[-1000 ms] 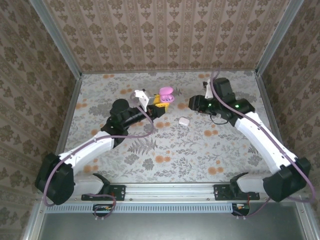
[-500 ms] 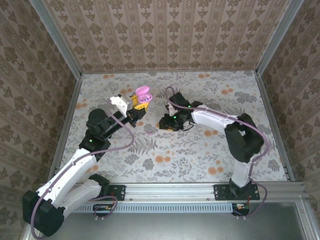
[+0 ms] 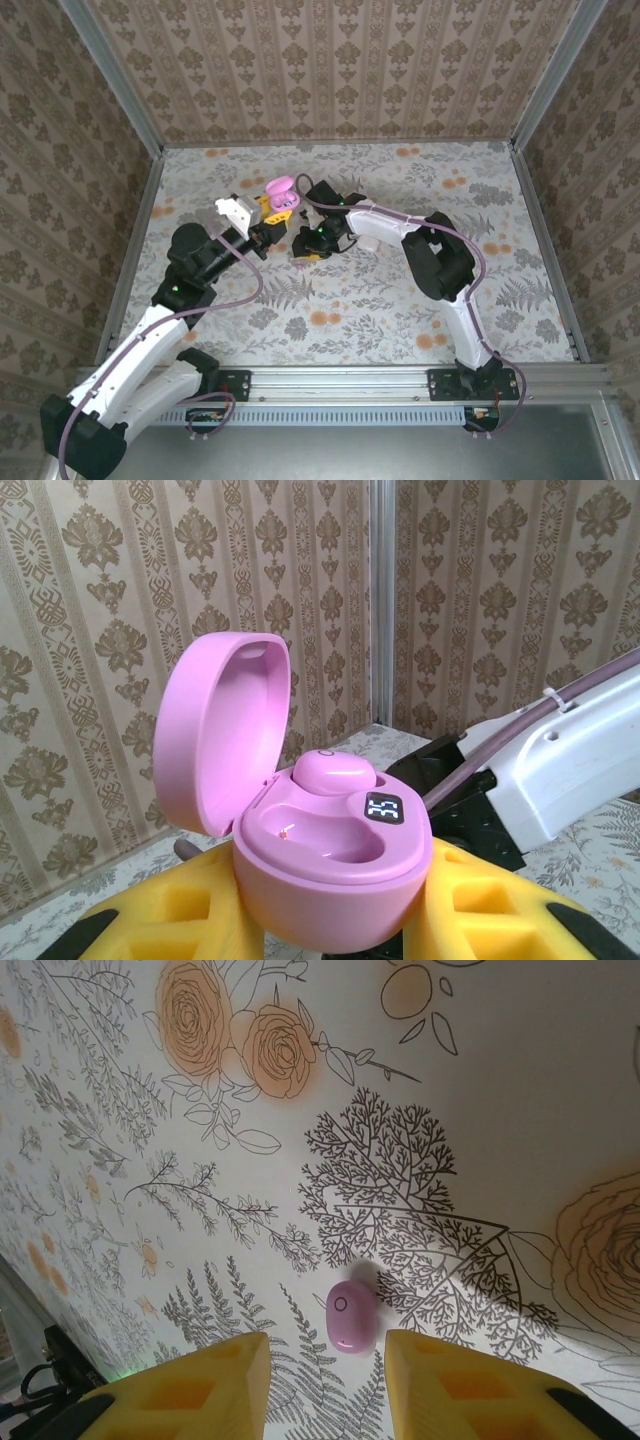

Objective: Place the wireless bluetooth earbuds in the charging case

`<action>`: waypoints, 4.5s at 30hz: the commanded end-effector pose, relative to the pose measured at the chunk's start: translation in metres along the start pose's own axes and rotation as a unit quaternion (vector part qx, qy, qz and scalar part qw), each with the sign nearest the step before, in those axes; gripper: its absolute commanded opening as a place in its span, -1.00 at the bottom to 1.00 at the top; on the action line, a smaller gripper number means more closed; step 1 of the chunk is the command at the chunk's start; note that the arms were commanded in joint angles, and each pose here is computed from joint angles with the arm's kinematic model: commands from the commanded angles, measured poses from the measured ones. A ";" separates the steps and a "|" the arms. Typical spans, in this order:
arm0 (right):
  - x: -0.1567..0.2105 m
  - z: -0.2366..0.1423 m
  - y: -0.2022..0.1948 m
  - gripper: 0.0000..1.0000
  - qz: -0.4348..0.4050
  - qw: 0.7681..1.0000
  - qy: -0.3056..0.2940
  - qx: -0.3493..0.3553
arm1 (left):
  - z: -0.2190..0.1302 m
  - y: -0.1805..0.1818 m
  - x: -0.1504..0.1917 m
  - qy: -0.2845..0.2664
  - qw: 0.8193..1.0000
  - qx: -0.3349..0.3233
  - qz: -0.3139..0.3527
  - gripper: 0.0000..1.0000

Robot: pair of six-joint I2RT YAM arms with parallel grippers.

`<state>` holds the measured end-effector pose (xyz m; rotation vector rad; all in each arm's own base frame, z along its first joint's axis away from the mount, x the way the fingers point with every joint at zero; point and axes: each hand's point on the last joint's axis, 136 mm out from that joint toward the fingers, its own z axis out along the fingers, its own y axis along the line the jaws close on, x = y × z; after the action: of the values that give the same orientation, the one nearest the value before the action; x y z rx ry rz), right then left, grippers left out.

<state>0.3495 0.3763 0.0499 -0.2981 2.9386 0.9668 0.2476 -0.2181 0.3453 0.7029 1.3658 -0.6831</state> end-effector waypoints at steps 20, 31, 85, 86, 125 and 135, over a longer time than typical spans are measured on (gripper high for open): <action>0.017 0.024 -0.005 -0.26 -0.013 0.996 0.075 0.037 | -0.001 0.001 -0.002 -0.004 1.000 0.000 0.011 -0.33; 0.024 0.033 -0.007 -0.32 -0.023 0.994 0.096 0.045 | 0.004 0.001 -0.002 -0.003 1.000 0.003 0.008 -0.33; 0.008 -0.045 -0.023 -0.50 -0.009 0.997 -0.039 0.061 | 0.019 -0.002 0.004 0.005 1.000 0.021 -0.006 -0.33; 0.008 -0.054 -0.025 -0.50 -0.007 0.997 -0.051 0.062 | 0.021 -0.002 0.005 0.006 1.000 0.022 -0.007 -0.33; 0.029 -0.305 0.097 -0.51 -0.139 0.936 -0.321 -0.030 | 0.079 -0.033 0.036 0.030 0.994 0.095 -0.041 -0.35; 0.024 -0.286 0.111 -0.51 -0.152 0.941 -0.300 -0.038 | 0.080 -0.034 0.035 0.028 0.994 0.098 -0.040 -0.35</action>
<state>0.3144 0.2828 0.3346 -0.3268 2.2477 0.9015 0.2763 -0.2972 0.2853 0.8393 1.4821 -0.8416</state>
